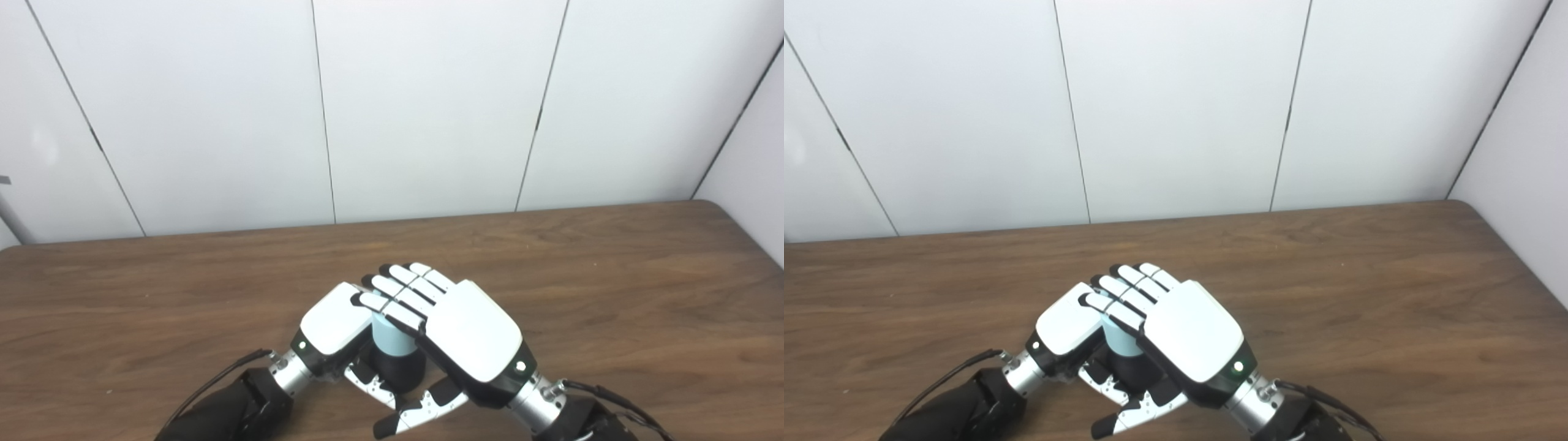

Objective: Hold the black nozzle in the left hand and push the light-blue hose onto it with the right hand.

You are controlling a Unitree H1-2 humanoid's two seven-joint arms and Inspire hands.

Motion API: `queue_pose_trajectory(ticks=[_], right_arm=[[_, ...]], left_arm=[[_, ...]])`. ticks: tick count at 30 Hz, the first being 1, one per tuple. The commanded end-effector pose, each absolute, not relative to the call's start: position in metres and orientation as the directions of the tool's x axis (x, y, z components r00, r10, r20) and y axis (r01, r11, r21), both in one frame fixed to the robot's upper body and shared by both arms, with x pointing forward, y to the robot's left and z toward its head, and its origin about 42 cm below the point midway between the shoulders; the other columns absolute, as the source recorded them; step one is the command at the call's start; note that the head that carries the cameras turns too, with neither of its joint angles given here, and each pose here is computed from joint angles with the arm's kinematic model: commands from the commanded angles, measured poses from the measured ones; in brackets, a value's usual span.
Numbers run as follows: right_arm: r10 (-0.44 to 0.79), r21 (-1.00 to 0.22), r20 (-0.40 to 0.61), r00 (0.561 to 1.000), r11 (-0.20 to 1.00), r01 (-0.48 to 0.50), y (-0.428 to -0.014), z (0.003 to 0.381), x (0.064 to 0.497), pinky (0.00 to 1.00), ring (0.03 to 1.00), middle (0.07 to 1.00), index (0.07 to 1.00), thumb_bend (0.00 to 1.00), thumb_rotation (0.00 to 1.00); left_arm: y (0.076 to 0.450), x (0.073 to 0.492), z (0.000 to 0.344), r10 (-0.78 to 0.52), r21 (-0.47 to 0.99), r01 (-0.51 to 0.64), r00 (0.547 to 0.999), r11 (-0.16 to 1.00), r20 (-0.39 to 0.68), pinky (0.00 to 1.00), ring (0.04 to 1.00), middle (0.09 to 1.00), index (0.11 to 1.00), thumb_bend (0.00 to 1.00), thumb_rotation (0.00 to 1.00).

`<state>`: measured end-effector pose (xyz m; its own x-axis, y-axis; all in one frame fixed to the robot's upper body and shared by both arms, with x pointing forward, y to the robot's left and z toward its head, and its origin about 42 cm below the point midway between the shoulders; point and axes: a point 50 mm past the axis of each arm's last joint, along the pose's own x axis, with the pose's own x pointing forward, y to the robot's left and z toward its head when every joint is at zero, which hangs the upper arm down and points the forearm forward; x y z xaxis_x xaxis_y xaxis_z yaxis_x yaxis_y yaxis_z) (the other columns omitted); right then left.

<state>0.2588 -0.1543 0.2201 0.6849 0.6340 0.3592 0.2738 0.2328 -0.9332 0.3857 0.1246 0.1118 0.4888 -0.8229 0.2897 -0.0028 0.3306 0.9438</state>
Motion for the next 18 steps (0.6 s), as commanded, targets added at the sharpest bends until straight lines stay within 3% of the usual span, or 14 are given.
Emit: queue_pose_trajectory(ticks=[1,18], right_arm=[[0.686,-0.996,-0.089,0.722,-0.045,-0.080,-0.1634,0.1481,0.2413,0.84,0.863,0.865,0.817,0.74,0.98],[0.664,-0.993,-0.119,0.738,-0.058,-0.107,-0.1647,0.1460,0.2426,0.87,0.875,0.880,0.832,0.75,1.00]], left_arm=[[0.1071,0.2919,0.0182,-0.829,0.903,0.270,0.540,0.334,0.144,0.29,0.369,0.466,0.516,0.52,0.00],[0.1075,0.2924,0.0200,-0.827,0.889,0.311,0.550,0.335,0.120,0.33,0.413,0.491,0.480,0.52,0.00]])
